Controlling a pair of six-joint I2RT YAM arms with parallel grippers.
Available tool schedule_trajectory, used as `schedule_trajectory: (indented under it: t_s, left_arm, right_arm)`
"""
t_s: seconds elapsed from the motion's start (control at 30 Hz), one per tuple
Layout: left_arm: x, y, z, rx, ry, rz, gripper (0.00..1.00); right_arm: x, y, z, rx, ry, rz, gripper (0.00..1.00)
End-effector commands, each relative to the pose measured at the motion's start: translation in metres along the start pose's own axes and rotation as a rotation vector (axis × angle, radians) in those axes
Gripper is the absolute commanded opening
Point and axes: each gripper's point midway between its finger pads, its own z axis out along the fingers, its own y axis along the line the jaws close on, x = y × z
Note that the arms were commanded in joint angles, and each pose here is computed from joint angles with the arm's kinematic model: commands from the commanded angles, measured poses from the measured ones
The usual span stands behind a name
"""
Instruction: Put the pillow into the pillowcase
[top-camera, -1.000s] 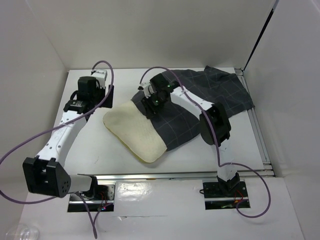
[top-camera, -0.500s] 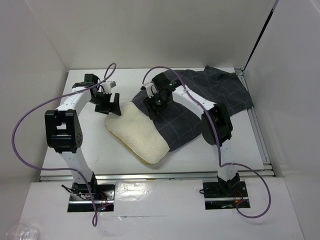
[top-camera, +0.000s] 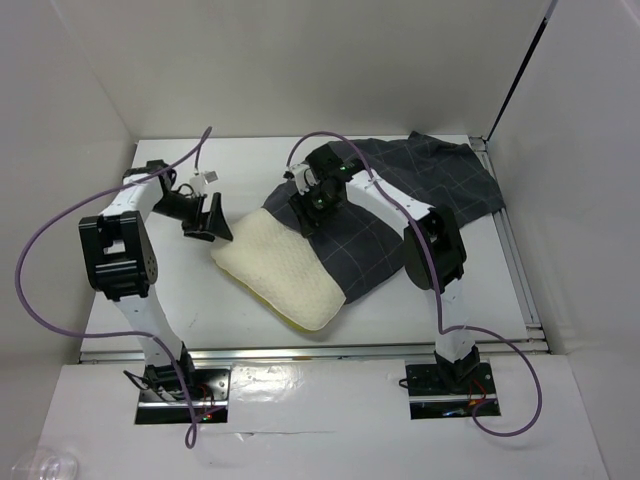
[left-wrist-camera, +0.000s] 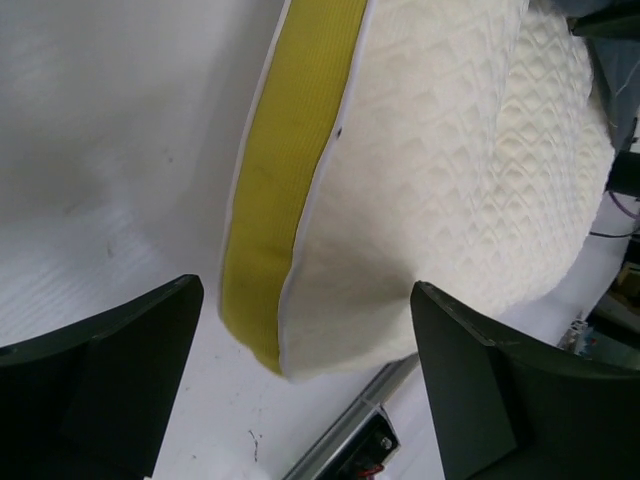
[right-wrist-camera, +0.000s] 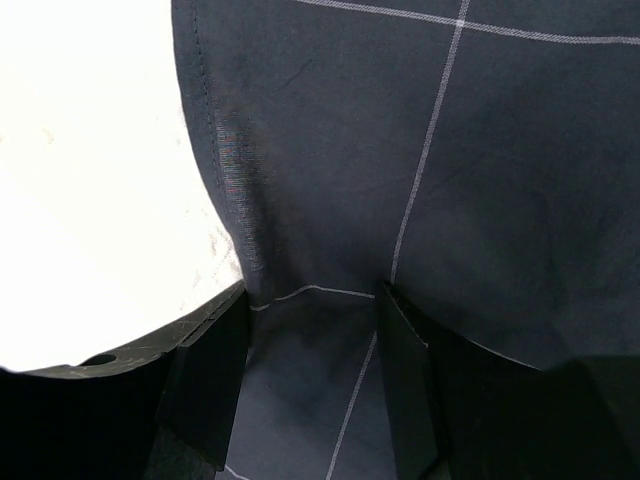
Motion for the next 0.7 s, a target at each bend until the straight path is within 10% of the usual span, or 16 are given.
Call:
schedule_trajectory:
  t_s: [0.0,0.67]
  left_arm:
    - [0.002,-0.017,-0.02,0.098,-0.017,0.038,0.99]
    - [0.048,-0.056,-0.047,-0.285,-0.375,0.003,0.99]
  right_arm:
    - [-0.013,-0.003,-0.024,0.043,-0.046,-0.002,0.59]
    - [-0.045,0.019,-0.025,0.016,-0.116,-0.01,0.6]
